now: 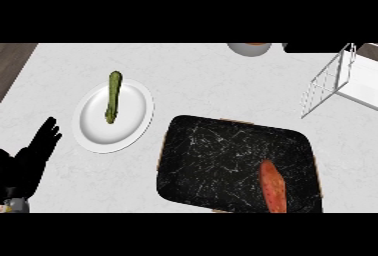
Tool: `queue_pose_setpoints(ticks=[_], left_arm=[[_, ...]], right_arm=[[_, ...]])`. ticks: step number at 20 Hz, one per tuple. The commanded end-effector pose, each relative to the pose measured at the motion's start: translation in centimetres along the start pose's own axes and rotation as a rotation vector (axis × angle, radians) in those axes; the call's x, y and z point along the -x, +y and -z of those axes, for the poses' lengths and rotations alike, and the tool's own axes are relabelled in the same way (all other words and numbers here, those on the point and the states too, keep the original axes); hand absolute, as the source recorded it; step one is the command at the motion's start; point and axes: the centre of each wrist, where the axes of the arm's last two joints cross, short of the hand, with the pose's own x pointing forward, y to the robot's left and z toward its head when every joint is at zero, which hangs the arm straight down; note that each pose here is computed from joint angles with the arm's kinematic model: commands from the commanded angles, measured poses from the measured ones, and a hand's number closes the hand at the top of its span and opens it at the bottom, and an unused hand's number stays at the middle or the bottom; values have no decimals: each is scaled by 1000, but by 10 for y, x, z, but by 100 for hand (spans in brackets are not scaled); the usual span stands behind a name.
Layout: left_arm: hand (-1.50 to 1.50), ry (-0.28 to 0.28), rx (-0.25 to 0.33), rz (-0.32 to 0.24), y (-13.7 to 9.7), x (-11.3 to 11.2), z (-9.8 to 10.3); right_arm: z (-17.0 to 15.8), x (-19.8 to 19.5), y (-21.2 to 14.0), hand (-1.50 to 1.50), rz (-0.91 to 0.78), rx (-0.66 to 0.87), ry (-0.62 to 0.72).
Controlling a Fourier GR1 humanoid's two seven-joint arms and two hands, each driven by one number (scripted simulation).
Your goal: Pick the bell pepper from the tray and place it in the tiered shelf
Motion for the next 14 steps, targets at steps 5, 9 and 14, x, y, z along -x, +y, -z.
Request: queue_pose_setpoints(ticks=[5, 9, 14], left_arm=[[0, -2, -21, -17, 0, 8, -8], [0, 11, -30, -9, 10, 12, -8], [0, 34, -94, -27, 20, 10, -19]], right_arm=[[-36, -6, -114, -150, 130, 101, -31], [-62, -18, -175, -150, 111, 155, 21], [-83, 11, -212, -150, 46, 61, 78]])
